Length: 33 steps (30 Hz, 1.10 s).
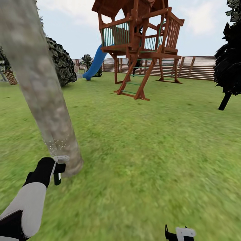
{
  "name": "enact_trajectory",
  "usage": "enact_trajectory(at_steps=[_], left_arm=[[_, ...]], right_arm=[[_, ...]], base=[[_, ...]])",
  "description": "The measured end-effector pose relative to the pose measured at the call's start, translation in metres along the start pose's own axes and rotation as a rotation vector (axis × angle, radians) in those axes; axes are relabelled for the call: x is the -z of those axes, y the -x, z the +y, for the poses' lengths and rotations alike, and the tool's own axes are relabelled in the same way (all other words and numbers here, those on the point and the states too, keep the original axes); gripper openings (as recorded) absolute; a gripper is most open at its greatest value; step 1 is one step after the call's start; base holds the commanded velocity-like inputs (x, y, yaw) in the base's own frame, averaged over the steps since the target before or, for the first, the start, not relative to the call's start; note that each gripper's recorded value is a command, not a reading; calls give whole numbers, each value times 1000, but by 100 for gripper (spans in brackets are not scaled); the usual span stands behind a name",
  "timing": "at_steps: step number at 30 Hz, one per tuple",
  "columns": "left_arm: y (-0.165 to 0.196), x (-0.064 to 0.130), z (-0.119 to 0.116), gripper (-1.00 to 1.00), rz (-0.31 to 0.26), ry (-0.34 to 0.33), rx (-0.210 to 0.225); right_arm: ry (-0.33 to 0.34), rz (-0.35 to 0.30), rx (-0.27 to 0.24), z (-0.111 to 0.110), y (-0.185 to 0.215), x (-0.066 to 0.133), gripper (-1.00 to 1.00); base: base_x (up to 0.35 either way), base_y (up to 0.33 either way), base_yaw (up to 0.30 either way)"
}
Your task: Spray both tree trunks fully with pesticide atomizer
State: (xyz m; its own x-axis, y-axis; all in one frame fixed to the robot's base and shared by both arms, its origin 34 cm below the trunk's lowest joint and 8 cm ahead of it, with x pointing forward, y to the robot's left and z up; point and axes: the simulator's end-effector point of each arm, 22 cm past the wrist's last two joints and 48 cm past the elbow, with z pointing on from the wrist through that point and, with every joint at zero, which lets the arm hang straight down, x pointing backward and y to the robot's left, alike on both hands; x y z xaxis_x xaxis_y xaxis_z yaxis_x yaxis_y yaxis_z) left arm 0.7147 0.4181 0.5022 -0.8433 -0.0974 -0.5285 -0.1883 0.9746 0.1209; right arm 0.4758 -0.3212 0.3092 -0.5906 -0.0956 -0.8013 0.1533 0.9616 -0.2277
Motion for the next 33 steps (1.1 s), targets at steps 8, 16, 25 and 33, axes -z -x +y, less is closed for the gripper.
enact_trajectory(at_steps=[8, 16, 25, 33], left_arm=[[-24, -6, 52, -100, 37, 70, 6], [-23, -6, 31, -100, 32, 42, 3], [-26, -7, 46, -100, 41, 65, -2], [-23, -7, 27, -100, 33, 38, -3]], right_arm=[[0, 1, 0, 1, 0, 0, 100], [1, 1, 0, 1, 0, 0, 100], [1, 1, 0, 1, 0, 0, 100], [1, 0, 0, 1, 0, 0, 100]], base=[[92, -253, 51], [76, -272, 268], [162, -262, 72], [173, -251, 273]])
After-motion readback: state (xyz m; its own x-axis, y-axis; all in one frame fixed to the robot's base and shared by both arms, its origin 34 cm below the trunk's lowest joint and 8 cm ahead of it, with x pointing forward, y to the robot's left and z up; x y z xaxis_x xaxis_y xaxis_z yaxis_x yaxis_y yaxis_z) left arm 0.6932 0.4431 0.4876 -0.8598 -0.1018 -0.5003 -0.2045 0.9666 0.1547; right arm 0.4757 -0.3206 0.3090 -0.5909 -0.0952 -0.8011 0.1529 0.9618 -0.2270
